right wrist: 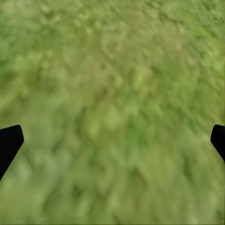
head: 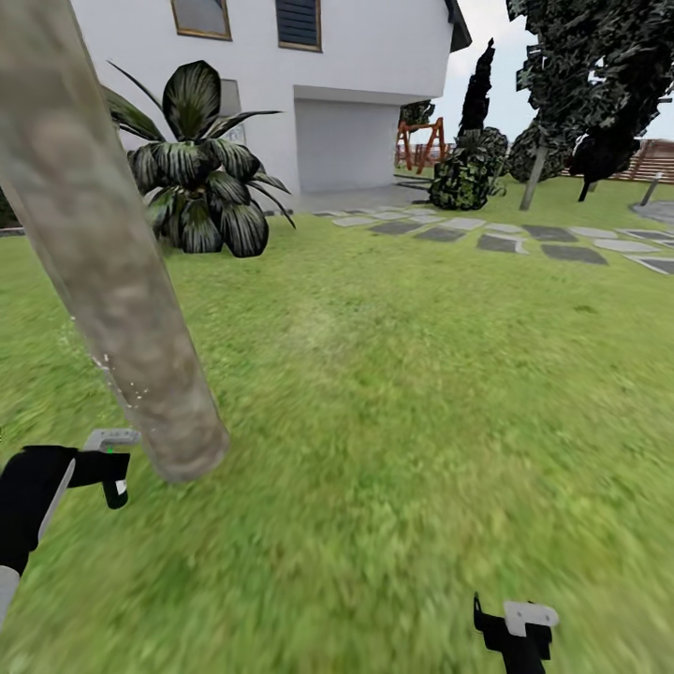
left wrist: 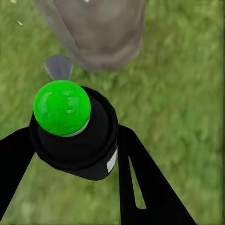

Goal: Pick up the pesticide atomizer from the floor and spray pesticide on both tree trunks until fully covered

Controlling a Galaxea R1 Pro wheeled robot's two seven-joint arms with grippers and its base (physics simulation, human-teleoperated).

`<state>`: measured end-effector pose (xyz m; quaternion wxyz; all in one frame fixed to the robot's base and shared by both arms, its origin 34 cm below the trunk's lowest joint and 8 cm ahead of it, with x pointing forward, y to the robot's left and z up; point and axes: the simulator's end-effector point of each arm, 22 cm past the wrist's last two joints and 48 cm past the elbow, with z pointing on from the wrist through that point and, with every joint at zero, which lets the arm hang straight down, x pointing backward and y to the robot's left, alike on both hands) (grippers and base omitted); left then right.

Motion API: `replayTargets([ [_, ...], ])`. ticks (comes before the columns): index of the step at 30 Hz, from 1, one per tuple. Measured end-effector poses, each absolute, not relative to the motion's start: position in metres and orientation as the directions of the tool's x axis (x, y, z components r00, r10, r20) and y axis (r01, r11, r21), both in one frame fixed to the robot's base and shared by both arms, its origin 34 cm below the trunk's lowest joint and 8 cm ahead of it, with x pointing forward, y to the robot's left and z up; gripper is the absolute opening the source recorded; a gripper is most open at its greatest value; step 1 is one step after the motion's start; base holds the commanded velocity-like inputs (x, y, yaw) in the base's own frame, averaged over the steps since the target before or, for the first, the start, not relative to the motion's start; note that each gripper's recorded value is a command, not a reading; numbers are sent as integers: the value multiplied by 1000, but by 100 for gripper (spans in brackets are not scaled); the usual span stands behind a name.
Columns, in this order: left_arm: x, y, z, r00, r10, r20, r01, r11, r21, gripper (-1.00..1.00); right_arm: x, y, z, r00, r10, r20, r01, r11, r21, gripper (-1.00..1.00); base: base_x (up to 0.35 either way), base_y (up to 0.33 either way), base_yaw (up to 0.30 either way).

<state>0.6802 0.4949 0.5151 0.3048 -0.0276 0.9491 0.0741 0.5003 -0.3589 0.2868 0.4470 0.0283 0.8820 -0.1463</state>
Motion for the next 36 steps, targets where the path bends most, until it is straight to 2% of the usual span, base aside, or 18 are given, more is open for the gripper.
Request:
replayTargets([
  [13, 673, 495, 501, -831, -20, -556, -101, 988, 116, -100, 501, -359, 287, -598, -81, -797, 181, 955, -233, 100, 205, -154, 272],
  [27, 667, 491, 487, -847, -31, -531, -106, 988, 112, -100, 500, -359, 287, -599, -81, -797, 181, 956, -233, 100, 17, -229, 8],
  [36, 667, 495, 486, -846, -37, -532, -130, 982, 137, -100, 500, -359, 287, -598, -81, -797, 181, 956, -233, 100, 142, -259, 231],
])
